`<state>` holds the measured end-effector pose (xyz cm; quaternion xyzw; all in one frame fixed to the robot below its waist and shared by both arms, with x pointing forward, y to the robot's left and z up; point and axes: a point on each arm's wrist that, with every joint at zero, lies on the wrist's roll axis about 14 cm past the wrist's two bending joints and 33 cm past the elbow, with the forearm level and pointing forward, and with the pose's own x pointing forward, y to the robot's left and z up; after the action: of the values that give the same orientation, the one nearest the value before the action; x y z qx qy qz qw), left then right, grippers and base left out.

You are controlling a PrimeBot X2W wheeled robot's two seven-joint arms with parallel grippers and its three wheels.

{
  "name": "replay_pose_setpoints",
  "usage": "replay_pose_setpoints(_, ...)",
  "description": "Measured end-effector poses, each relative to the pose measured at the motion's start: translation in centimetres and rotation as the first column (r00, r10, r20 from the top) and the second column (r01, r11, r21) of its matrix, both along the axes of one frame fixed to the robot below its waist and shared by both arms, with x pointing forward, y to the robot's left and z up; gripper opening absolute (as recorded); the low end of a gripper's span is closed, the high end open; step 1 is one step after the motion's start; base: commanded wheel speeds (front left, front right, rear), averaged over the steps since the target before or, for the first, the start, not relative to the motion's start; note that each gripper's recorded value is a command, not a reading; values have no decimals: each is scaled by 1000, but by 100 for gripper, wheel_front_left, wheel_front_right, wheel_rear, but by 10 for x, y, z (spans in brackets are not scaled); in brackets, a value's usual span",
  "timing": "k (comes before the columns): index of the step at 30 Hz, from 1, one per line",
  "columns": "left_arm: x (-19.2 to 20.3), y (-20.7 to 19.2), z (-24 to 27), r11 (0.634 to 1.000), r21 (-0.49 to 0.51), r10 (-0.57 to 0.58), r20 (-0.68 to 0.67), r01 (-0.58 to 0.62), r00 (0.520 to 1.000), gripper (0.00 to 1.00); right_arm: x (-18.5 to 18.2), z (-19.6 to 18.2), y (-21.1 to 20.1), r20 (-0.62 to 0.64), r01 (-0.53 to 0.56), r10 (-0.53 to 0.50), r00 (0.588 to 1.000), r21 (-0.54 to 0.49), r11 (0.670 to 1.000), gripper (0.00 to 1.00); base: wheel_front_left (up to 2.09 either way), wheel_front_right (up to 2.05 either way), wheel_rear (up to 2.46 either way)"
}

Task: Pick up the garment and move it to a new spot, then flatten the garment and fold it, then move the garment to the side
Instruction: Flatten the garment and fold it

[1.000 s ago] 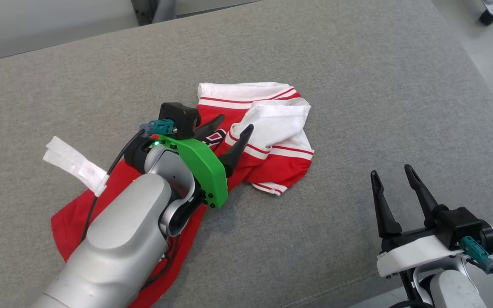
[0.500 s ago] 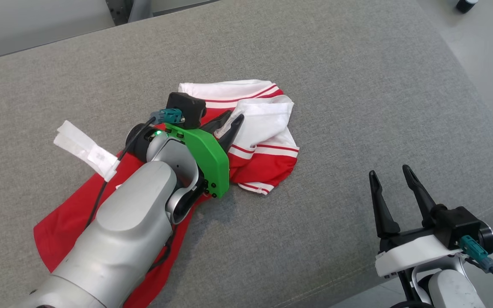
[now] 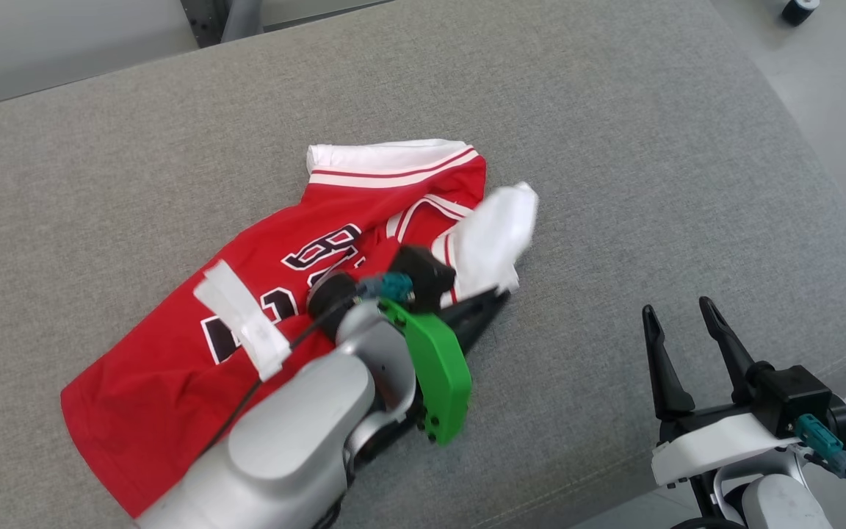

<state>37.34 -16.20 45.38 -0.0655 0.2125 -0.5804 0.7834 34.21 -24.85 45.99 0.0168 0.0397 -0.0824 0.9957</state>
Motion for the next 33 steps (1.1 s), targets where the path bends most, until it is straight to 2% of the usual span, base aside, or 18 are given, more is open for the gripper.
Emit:
replay_pose_setpoints(4,-30,7,-8,999,6,-54,-41,54,998,0,-1,-2,1,-5,-3,3,1000,4,1000,100,0,0,0)
replay_pose_setpoints(8,-55,22,-27,998,43,-45,-100,49,994,0,1,-2,6,-3,-19,19,1000,4,1000,100,0,0,0)
replay_pose_setpoints(9,-59,24,-29,998,42,-36,-112,41,993,13,2,-2,6,-2,-21,21,1000,4,1000,100,0,0,0)
replay_pose_setpoints(10,-63,25,-30,999,37,-32,-130,37,991,14,3,-2,7,-1,-24,24,1000,2,1000,100,0,0,0)
replay_pose_setpoints(11,-68,26,-31,999,31,-28,-151,33,988,21,3,-2,8,-1,-28,28,1000,0,1000,100,0,0,0)
replay_pose_setpoints(12,-72,27,-31,1000,20,-20,-167,24,986,42,4,-2,10,-2,-35,35,999,-4,999,100,0,0,0)
replay_pose_setpoints(13,-72,28,-30,1000,6,-1,-169,2,986,100,5,-2,11,-2,-40,40,999,-6,999,100,0,0,0)
replay_pose_setpoints(17,-57,36,-12,982,-106,133,-195,-155,972,100,7,0,16,3,-62,62,998,-21,998,100,0,0,0)
replay_pose_setpoints(20,-38,53,11,924,-229,266,-184,-305,946,100,10,8,20,27,-77,78,997,-34,996,100,0,0,0)
replay_pose_setpoints(24,-18,101,6,860,-191,463,-100,-473,881,100,13,17,24,53,-95,99,994,-63,993,100,0,0,0)
replay_pose_setpoints(29,-3,179,-3,706,-111,703,-11,-700,711,100,16,25,40,76,-147,154,985,-87,985,100,0,0,0)
replay_pose_setpoints(30,-1,196,0,669,-111,741,25,-735,671,100,16,26,43,81,-157,165,983,-87,984,100,0,0,0)
replay_pose_setpoints(32,1,235,5,574,-113,819,66,-811,570,100,17,28,50,87,-177,185,979,-93,980,100,0,0,0)
replay_pose_setpoints(33,-3,252,4,542,-100,840,100,-835,533,100,17,30,53,91,-186,195,977,-93,978,100,0,0,0)
